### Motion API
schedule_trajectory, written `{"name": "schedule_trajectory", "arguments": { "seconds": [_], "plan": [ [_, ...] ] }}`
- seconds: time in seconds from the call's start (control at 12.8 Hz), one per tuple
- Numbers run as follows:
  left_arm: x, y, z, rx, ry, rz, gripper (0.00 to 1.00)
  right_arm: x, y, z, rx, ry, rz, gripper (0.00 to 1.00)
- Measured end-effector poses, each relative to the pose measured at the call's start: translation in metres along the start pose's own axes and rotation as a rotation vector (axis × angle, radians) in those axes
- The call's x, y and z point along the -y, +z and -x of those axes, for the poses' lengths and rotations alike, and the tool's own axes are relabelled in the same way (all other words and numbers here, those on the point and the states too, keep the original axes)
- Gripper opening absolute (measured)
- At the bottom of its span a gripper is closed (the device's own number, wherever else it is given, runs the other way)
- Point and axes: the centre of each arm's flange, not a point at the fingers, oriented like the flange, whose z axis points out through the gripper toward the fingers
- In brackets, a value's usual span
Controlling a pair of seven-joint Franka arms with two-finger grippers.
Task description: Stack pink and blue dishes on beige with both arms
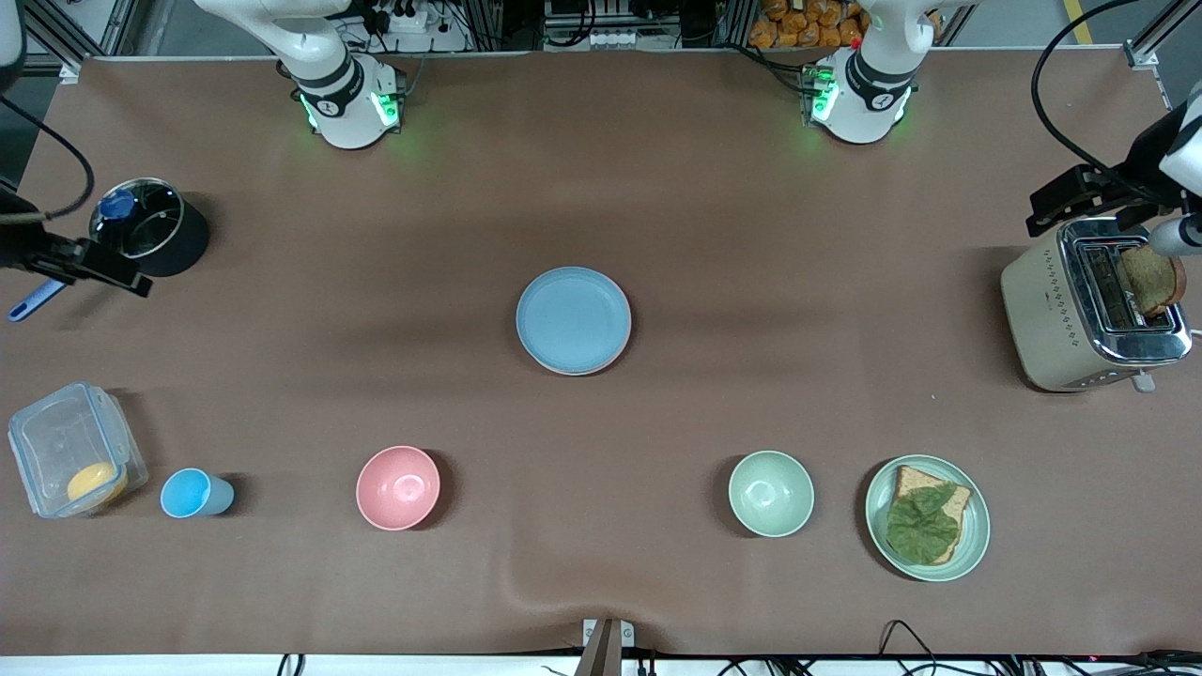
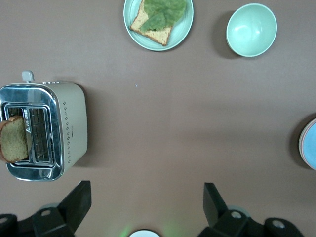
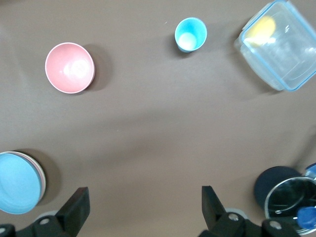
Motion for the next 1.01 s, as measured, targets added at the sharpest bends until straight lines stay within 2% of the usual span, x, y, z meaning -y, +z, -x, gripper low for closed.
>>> {"name": "schedule_trajectory", "arguments": {
  "seconds": [0.31,1.01],
  "plan": [
    [-0.003,-0.002,0.003,0.000,0.013,-0.001,1.00,-0.001,0.002,0.005,0.022,-0.023,0.008,1.00],
    [-0.016,-0.007,0.007,-0.012,0.039,-0.005,1.00,0.001,0.002,0.005,0.018,-0.075,0.009,1.00]
  ]
}}
